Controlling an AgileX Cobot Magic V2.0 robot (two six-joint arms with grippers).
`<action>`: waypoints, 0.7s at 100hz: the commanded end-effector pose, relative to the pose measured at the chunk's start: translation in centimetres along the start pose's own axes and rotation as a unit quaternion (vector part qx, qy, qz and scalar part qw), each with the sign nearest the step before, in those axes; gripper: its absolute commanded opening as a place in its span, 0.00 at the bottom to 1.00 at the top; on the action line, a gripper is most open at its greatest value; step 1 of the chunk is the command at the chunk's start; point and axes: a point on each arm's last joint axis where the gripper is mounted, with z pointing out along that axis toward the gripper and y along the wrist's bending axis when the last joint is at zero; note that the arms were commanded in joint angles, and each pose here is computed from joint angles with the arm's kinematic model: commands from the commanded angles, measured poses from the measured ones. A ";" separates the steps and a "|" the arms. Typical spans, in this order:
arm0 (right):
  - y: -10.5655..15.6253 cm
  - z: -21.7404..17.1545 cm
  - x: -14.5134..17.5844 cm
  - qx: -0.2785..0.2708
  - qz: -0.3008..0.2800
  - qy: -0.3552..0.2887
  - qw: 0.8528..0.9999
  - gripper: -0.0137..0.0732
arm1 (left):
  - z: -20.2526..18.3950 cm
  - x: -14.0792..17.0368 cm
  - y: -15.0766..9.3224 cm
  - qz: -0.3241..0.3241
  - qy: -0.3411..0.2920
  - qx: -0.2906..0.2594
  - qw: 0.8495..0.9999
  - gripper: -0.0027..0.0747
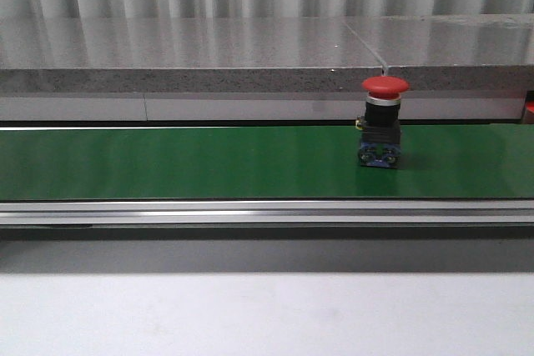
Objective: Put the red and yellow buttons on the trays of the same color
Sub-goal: 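Carry the yellow button into the yellow tray and open the right gripper, then lower the right gripper onto the red button on the belt and grasp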
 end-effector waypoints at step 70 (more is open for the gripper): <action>3.0 -12.7 2.4 -0.031 -0.065 -0.115 0.991 0.78 | -0.4 -1.4 -0.2 -0.006 -0.048 0.004 0.999 0.01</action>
